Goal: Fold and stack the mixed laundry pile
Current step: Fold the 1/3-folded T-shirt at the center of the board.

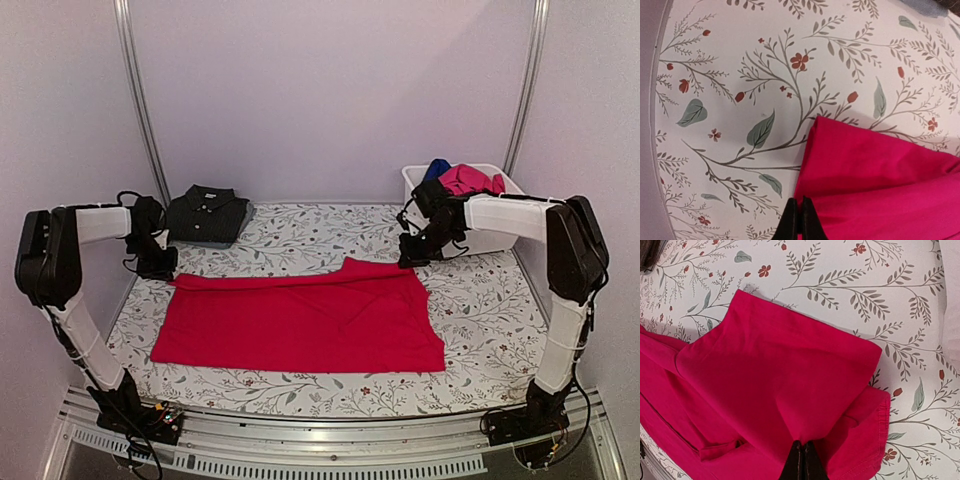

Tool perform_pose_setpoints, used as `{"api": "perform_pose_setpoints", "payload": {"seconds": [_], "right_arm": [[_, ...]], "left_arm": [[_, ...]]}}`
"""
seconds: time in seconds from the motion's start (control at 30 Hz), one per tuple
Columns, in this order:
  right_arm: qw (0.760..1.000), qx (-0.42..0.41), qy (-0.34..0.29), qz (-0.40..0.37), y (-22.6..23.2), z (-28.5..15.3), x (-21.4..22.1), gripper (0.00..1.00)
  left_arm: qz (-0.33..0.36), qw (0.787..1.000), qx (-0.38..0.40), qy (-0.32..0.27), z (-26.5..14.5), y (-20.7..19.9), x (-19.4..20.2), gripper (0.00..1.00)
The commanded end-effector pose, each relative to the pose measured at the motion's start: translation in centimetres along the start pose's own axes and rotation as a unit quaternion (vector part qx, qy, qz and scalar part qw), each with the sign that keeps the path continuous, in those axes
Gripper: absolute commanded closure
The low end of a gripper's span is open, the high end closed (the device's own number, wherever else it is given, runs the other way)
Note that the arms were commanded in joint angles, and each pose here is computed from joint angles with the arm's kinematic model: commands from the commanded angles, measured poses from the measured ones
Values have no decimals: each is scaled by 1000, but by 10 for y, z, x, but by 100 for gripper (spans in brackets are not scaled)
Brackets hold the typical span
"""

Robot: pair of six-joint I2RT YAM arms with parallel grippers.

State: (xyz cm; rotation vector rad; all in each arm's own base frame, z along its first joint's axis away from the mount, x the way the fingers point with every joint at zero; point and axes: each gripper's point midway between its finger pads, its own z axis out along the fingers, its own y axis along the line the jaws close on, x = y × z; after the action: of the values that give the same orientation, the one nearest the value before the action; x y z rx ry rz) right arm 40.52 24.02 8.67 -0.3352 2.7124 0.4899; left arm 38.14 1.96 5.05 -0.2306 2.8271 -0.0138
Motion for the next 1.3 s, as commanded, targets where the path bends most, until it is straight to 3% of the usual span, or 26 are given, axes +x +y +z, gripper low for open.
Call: {"api": "perform_pose_setpoints", "payload": {"seconds": [0.0, 0.37, 0.67, 1.07, 1.27], "right_arm": [[1000, -13, -11, -4, 20, -12, 8, 100], [999, 18, 33, 22, 2, 12, 47, 100], [1000, 26, -10, 10, 10, -20, 13, 100], [999, 24, 14, 28, 4, -14, 41, 100], [999, 37, -18, 16, 2, -37, 16, 100]], "left_arm": [[-3, 999, -43, 6, -11, 19, 11, 100], [0, 999, -32, 21, -2, 12, 32, 100], [-7, 999, -37, -15, -28, 13, 12, 100], [-10, 999, -50, 0, -20, 21, 26, 100], [-19, 998, -50, -41, -40, 21, 5, 100]]}}
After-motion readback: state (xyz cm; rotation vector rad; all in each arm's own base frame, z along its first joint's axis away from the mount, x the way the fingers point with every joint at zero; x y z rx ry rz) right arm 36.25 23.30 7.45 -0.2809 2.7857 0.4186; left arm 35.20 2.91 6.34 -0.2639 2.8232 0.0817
